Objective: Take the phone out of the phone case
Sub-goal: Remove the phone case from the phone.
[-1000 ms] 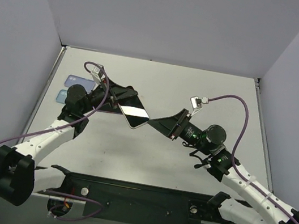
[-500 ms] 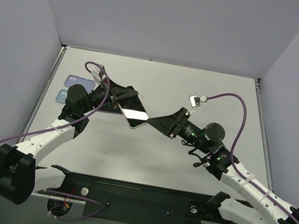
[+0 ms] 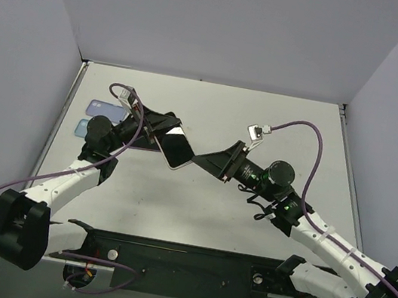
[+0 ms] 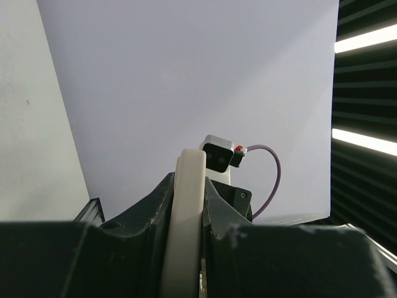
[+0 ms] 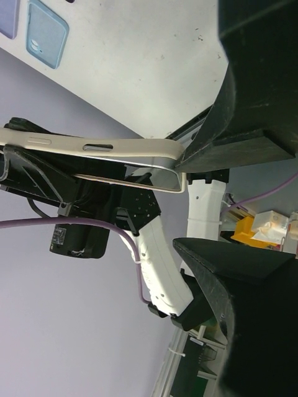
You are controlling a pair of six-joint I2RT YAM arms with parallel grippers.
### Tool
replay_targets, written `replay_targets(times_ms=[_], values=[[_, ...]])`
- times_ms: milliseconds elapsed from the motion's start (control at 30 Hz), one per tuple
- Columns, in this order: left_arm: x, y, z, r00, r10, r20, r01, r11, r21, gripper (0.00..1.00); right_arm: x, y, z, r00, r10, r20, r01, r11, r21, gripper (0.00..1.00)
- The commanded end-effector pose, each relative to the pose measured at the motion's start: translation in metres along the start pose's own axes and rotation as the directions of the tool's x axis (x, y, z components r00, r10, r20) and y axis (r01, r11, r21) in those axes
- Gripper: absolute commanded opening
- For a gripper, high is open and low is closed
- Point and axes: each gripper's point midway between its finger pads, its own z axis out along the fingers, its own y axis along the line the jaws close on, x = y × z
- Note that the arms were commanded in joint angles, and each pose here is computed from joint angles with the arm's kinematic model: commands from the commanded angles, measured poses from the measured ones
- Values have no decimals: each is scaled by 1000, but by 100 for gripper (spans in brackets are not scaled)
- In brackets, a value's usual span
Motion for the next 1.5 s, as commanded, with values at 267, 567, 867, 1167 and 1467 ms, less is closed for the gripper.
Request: replay_targets(times_ms=[267, 567, 867, 1167, 1467], values=[[17, -67, -7, 998, 25, -50, -14, 978, 209, 0, 1, -33, 24, 999, 32, 8, -32, 996, 81, 43], [23, -66, -5, 998, 37, -57, -25, 979, 201, 0, 0, -31, 43, 997, 82, 7, -82, 995, 53, 40], [31, -63, -3, 995, 85, -55, -74, 981, 181, 0, 3, -38, 54, 987, 159, 8, -159, 986, 51, 36], [49, -43, 10, 956, 282, -88, -281, 960, 22, 0, 2, -2, 68, 964, 264, -44, -267, 949, -169, 15], [47, -18, 3, 896, 416, -153, -431, 898, -87, 65, -8, 14, 52, 971, 240, -15, -238, 950, -203, 0]])
